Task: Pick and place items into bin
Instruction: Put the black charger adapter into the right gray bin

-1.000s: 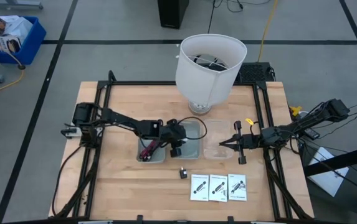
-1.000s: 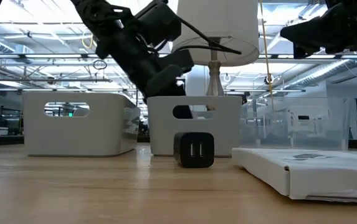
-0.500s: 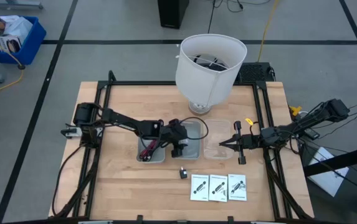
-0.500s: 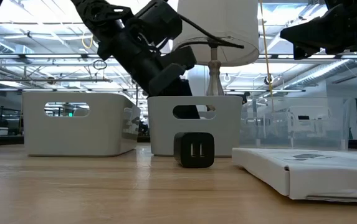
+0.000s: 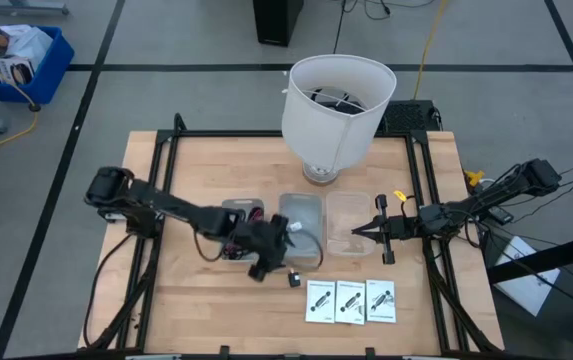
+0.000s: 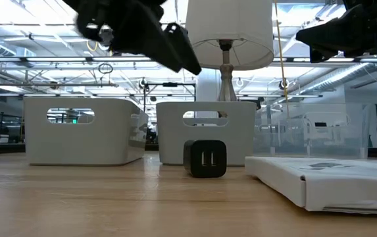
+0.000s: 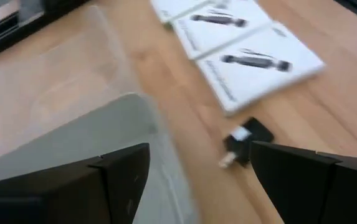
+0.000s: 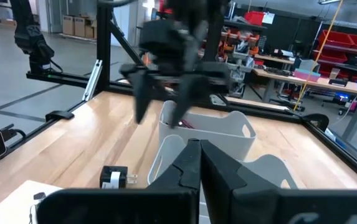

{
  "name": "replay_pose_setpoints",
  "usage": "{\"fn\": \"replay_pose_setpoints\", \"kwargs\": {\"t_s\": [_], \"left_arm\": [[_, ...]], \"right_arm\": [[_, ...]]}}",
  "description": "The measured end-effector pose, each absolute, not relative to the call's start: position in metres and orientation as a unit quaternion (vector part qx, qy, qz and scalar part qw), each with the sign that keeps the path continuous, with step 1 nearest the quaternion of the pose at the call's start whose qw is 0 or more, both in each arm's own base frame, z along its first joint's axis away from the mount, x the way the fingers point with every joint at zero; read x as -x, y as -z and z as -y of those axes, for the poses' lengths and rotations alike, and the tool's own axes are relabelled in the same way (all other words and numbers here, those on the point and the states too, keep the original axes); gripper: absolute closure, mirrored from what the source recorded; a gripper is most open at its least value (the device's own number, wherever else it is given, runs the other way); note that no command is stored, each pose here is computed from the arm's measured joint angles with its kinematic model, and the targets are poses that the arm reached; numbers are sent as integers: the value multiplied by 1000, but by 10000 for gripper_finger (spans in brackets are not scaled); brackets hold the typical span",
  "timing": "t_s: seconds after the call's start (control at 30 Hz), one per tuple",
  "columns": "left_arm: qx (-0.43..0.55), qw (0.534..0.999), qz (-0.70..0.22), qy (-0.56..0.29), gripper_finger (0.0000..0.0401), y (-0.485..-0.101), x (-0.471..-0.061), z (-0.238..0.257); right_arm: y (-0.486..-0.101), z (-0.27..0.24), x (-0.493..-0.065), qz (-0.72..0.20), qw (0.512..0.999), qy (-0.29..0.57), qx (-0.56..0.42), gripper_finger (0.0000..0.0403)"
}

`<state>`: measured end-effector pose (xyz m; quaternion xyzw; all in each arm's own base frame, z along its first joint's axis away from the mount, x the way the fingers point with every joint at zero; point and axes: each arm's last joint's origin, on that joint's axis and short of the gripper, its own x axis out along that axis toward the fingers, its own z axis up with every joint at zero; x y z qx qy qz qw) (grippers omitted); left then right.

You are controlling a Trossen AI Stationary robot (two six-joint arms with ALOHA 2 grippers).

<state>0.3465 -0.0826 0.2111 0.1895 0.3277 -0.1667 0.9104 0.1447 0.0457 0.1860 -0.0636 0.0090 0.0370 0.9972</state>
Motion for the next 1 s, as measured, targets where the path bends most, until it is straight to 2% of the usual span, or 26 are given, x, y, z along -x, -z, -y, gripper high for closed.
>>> {"fn": "replay_pose_setpoints", "kwargs": {"t_s": [0.17,0.43,0.67,0.9,1.0], "left_arm": [[-225,892,-347,184,119,-191,-345,108],[-310,862,-325,235,119,-186,-342,131],[-335,855,-301,256,119,-178,-359,134],[-365,831,-316,277,119,-160,-381,137],[-366,812,-352,289,119,-156,-384,138]], "right_arm": [[-187,-46,-145,-5,997,-37,61,402],[-187,-46,-145,-4,998,-37,60,402],[-187,-46,-145,-6,997,-37,60,401],[-186,-46,-145,-9,998,-37,53,401],[-186,-46,-145,-10,998,-37,53,402]]}}
